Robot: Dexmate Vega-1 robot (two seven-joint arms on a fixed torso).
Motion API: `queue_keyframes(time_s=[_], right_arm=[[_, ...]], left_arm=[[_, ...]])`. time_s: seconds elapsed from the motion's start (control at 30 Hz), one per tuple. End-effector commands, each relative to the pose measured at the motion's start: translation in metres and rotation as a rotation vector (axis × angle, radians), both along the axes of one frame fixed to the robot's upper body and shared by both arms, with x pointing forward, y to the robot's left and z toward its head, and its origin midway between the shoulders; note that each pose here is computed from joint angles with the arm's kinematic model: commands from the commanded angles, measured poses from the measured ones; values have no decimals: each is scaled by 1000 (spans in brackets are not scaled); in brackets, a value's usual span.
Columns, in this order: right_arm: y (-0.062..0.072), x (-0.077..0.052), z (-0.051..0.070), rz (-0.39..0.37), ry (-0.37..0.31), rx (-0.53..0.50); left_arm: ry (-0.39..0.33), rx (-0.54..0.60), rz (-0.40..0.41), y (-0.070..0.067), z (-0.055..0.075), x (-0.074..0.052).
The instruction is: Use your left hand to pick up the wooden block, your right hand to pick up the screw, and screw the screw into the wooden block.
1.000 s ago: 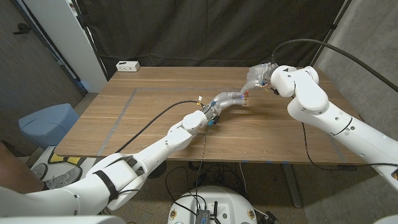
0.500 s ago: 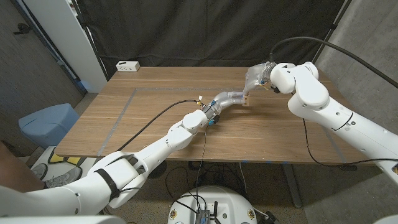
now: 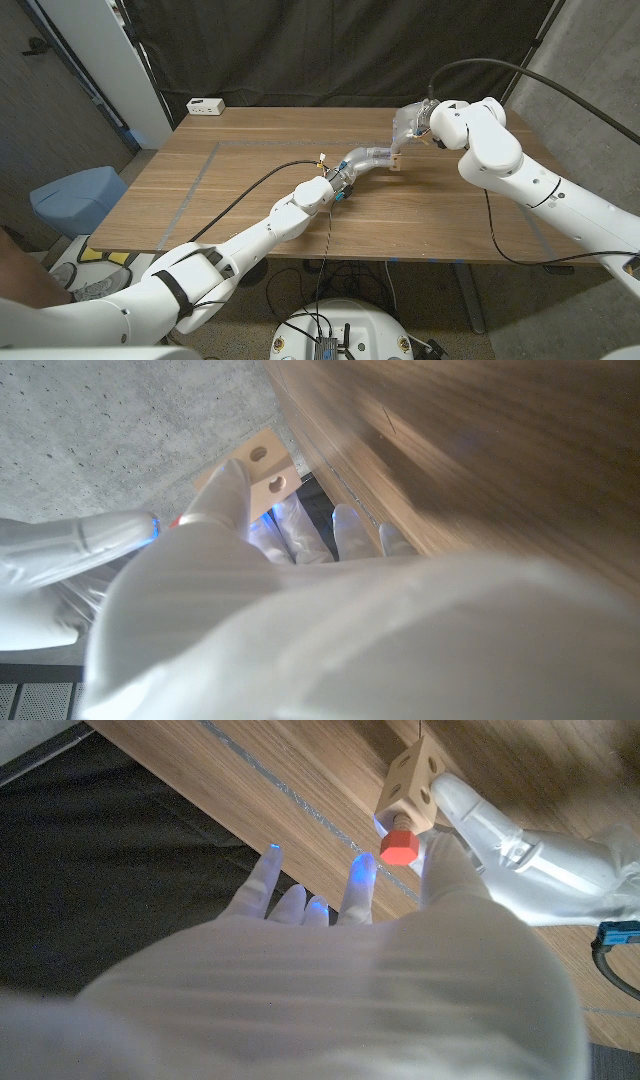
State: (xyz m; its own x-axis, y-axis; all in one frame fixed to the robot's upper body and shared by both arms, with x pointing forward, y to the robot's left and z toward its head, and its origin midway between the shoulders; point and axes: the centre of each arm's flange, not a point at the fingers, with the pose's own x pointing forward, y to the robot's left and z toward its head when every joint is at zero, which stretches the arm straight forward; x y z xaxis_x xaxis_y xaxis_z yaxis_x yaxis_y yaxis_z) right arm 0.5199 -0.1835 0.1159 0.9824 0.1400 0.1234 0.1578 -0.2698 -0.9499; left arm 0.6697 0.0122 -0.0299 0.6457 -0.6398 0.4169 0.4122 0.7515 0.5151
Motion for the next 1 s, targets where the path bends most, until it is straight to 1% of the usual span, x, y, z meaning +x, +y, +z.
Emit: queue_keyframes(time_s=[0.03,0.43,1.0], right_arm=[[4,1,1,-12,-11,-14],[5,0,-2,-17,-20,-13],[0,-2,-5,-21,-38,-5]], left_arm=[[-3,4,-2,0,0,-1],[-2,3,-2,-1,-1,-3],[-2,4,-3,-3,-3,-5]])
